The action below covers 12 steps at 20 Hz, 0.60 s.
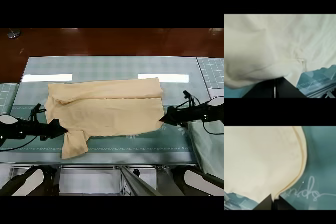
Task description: Fold the shirts.
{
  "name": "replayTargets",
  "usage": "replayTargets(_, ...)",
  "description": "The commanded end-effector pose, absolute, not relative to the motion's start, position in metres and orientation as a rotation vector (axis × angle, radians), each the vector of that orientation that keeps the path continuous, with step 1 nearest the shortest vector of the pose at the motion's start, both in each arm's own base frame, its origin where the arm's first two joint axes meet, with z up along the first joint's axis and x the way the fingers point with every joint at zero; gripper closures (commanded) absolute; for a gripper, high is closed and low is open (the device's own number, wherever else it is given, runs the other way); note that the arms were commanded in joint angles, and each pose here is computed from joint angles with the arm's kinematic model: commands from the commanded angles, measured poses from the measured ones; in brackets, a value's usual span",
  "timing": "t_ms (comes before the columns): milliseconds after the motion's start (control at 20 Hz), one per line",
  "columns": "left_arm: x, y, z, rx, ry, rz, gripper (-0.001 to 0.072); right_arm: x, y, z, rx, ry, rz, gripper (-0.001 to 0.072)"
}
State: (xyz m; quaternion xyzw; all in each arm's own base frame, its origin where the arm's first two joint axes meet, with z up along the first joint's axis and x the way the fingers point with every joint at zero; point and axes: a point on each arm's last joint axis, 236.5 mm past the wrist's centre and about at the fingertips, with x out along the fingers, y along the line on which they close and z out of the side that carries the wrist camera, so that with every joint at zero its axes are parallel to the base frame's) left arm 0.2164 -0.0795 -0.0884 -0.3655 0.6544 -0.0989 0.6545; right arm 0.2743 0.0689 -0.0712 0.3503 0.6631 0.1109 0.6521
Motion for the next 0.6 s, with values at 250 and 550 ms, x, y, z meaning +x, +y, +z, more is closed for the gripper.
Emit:
replayTargets(250,0.318,-0.054,-0.022,-0.732,1.224,-0.198,0.0679,0.368,0.063,-0.005,0.679,1.255,0.273,0.0686)
replayTargets(550,0.390,-0.041,-0.026,-0.739,1.217,-0.184,0.0679,0.438,0.051,-0.006,0.722,1.197,0.232,0.0686)
